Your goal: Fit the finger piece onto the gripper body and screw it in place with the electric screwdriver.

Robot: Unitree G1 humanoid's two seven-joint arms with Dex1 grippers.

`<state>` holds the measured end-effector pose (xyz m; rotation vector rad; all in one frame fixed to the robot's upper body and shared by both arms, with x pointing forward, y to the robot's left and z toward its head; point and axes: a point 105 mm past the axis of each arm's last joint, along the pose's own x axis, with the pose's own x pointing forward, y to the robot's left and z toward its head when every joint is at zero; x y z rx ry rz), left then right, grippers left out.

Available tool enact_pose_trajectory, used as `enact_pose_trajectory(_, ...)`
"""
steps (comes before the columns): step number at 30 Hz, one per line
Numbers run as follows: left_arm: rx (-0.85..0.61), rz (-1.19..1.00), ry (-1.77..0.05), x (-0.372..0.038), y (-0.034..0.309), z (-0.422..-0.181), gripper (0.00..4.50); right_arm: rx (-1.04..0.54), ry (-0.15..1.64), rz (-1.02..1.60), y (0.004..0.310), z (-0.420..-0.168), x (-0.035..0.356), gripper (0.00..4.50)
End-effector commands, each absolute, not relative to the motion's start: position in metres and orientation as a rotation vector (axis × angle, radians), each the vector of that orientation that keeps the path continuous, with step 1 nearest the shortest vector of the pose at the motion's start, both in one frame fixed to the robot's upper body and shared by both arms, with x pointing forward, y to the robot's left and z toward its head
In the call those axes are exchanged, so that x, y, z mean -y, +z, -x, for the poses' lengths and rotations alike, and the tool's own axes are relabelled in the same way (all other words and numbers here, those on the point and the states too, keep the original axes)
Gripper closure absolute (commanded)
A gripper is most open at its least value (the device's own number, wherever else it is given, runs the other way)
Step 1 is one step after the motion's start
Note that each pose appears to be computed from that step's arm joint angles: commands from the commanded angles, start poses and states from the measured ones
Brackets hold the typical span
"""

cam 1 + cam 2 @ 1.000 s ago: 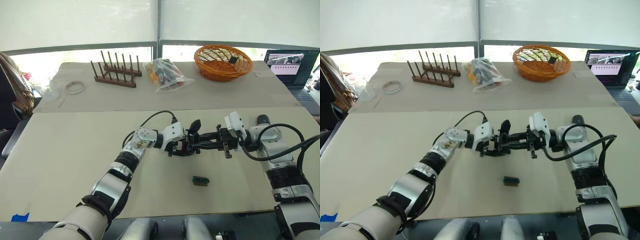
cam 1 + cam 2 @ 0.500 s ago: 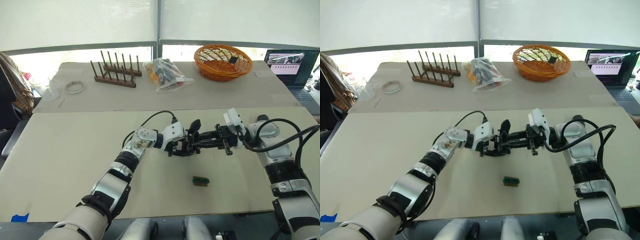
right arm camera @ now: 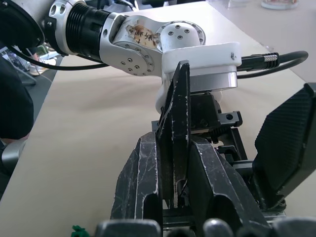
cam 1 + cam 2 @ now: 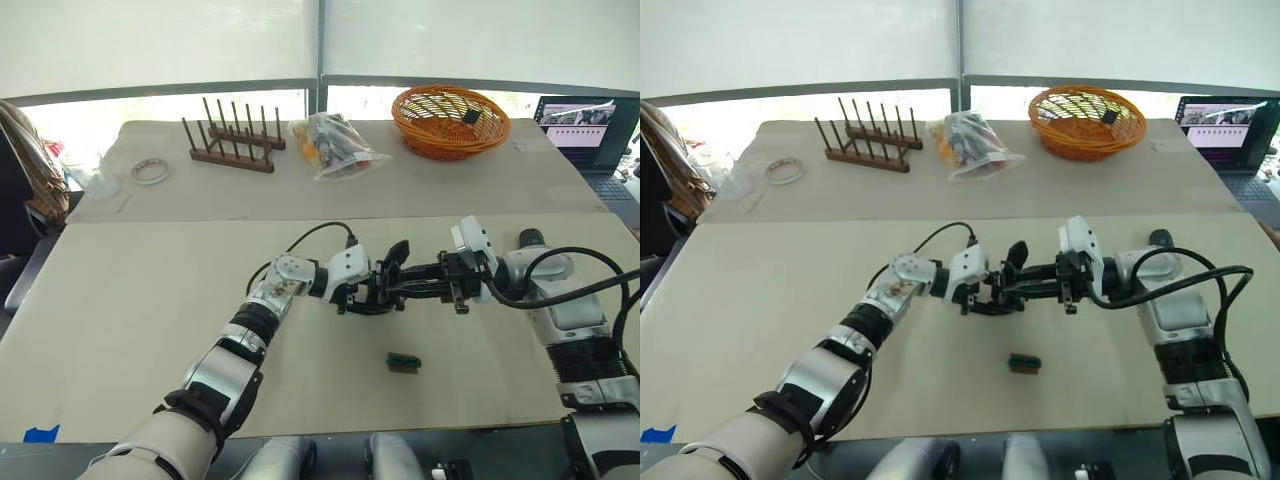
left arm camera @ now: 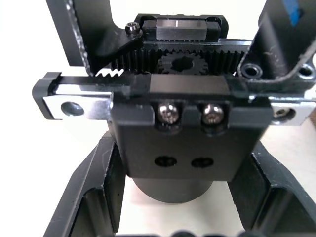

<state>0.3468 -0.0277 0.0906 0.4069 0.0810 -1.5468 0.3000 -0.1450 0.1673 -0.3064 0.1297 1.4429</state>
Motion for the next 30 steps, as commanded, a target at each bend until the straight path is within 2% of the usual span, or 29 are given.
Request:
enact_pose_trajectory(1, -0.048, -0.406, -1.51, 0.025, 0.101, -0.355, 2.19, -0.123, 1.498, 0.357, 0.174, -0.287, 0.143, 4.17)
enact_pose_trajectory(4, -0.045, -0.404, -1.512, 0.027, 0.103, -0.355, 2.19, -0.164, 1.492, 0.378, 0.154, -0.29, 0.145, 4.17)
enact_pose_trajectory(8, -0.049, -0.398, -1.512, 0.025, 0.103, -0.356, 2.19, -0.132, 1.444, 0.378, 0.146, -0.297, 0.145, 4.17)
enact_pose_trajectory(11, -0.053, -0.4, -1.51, 0.023, 0.101, -0.356, 2.19, -0.051, 1.416, 0.353, 0.154, -0.299, 0.144, 4.17)
enact_pose_trajectory(14, -0.055, -0.401, -1.506, 0.021, 0.1, -0.356, 2.19, 0.005, 1.43, 0.274, 0.178, -0.295, 0.141, 4.17)
enact_pose_trajectory(18, -0.058, -0.401, -1.503, 0.021, 0.1, -0.356, 2.19, 0.025, 1.446, 0.251, 0.196, -0.293, 0.137, 4.17)
enact_pose_trajectory(22, -0.059, -0.401, -1.504, 0.023, 0.101, -0.356, 2.19, -0.008, 1.429, 0.281, 0.183, -0.302, 0.138, 4.17)
enact_pose_trajectory(30, -0.058, -0.405, -1.506, 0.022, 0.102, -0.357, 2.19, -0.028, 1.444, 0.306, 0.164, -0.303, 0.133, 4.17)
